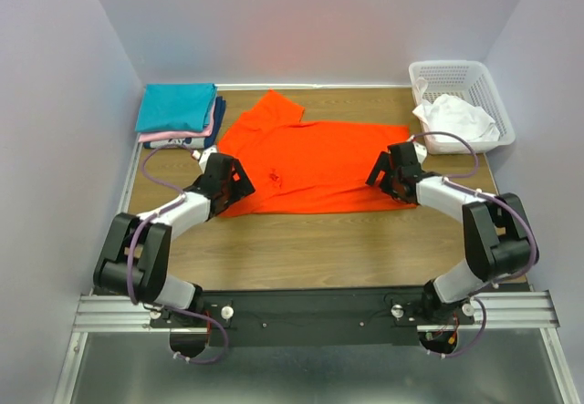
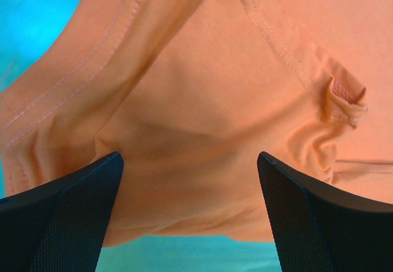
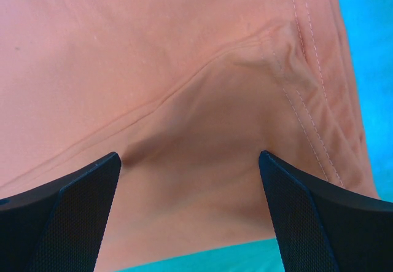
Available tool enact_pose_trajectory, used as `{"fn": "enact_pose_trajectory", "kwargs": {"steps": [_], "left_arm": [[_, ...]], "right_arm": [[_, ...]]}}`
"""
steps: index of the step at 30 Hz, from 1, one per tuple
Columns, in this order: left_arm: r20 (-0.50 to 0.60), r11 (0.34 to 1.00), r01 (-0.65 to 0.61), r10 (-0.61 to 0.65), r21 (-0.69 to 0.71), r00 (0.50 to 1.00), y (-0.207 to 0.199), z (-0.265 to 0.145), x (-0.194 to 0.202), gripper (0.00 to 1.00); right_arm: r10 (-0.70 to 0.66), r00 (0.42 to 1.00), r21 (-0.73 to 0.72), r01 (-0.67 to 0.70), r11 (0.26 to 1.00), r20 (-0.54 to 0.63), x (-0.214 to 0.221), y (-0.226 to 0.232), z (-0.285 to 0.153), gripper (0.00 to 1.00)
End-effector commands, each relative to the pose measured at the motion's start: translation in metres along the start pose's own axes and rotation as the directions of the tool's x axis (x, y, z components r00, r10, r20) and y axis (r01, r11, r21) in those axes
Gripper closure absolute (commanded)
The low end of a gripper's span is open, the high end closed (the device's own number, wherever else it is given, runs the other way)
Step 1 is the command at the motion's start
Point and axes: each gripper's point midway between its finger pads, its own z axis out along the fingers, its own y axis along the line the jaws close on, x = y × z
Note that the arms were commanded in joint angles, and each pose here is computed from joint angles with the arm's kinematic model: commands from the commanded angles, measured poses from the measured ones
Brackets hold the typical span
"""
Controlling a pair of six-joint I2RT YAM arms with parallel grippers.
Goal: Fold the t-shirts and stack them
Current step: Fold the tshirt
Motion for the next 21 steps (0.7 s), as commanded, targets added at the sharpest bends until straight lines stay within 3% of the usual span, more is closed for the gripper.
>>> {"fn": "enact_pose_trajectory", "kwargs": {"steps": [1, 5, 9, 14, 21], "left_arm": [[-0.067, 0.984, 0.027, -0.04, -0.177, 0.997, 0.055, -0.022, 0.037, 0.02], [-0.105, 0.991, 0.032, -0.046, -0.129, 0.993, 0.057, -0.031, 0.058, 0.02], [-0.063, 0.994, 0.076, -0.08, -0.073, 0.995, 0.044, -0.048, 0.046, 0.02], [-0.014, 0.982, 0.12, -0.123, -0.144, 0.992, 0.059, -0.068, 0.044, 0.02], [0.077, 0.992, 0.128, -0.127, -0.004, 0.989, 0.026, -0.09, 0.01, 0.02]], "right_arm": [[0.047, 0.983, 0.069, -0.035, 0.997, -0.178, 0.067, -0.038, -0.022, 0.0], [0.058, 0.975, 0.048, -0.049, 0.998, -0.215, 0.091, -0.05, -0.045, 0.0], [0.061, 0.969, 0.024, -0.057, 0.998, -0.239, 0.107, -0.057, -0.06, 0.0], [0.06, 0.988, -0.07, -0.07, 0.995, -0.141, 0.073, -0.037, -0.08, 0.0], [0.059, 0.995, -0.146, -0.07, 0.987, -0.08, 0.047, -0.019, -0.094, 0.0]]}}
